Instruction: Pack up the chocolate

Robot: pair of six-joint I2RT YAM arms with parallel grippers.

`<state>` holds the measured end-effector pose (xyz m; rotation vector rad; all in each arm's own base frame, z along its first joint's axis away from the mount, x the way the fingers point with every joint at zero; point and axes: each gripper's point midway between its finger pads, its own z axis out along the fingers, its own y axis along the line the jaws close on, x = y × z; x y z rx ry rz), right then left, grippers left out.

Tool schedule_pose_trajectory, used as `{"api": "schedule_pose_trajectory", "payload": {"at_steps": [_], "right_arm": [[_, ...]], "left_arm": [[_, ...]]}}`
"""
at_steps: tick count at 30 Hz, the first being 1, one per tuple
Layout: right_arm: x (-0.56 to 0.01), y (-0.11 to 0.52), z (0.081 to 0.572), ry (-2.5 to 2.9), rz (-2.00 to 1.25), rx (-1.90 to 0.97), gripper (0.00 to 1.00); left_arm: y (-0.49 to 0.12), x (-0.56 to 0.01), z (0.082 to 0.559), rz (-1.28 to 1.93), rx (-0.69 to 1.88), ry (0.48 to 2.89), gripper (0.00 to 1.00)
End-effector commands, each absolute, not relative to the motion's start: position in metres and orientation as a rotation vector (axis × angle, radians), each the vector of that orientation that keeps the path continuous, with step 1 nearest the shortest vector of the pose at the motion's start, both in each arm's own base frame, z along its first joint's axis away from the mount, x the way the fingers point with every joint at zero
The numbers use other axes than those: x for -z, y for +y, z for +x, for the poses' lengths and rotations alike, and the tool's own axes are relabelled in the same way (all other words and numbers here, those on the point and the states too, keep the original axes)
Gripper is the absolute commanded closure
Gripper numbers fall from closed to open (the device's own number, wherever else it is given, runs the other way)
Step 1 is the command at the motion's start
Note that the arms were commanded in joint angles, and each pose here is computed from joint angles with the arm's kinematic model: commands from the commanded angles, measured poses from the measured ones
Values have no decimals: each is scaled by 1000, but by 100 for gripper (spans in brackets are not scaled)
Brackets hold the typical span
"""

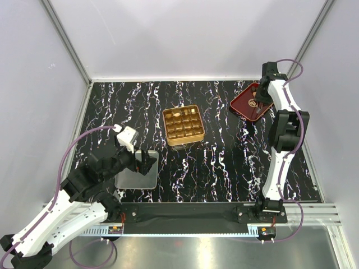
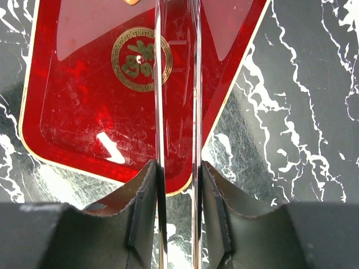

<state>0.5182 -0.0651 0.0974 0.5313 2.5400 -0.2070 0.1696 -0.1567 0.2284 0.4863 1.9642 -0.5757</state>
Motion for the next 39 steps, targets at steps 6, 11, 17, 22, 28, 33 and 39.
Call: {"api": "schedule_pose_trajectory", "payload": {"at_steps": [6, 11, 17, 22, 28, 33, 39], "right_arm": [[-149, -51, 480, 2506, 512, 156, 67], [-161, -46, 459, 2506, 507, 157, 68], [-183, -24, 447, 2496, 447, 127, 67], [-215, 46, 442, 2449, 277, -5, 68], [-234, 149, 409, 2431, 22, -220, 67], [-233, 199, 376, 2419, -93, -338, 67], [-216, 218, 357, 2454, -170, -392, 66]], "left_arm": [[-160, -236, 172, 495, 589, 1926, 1], [-161, -236, 171, 499, 595, 1926, 1], [-159, -237, 171, 490, 589, 1922, 1], [-158, -237, 172, 484, 579, 1925, 1], [-156, -237, 173, 475, 571, 1924, 1], [-155, -238, 173, 472, 569, 1921, 1], [-157, -238, 173, 478, 573, 1922, 1]]}}
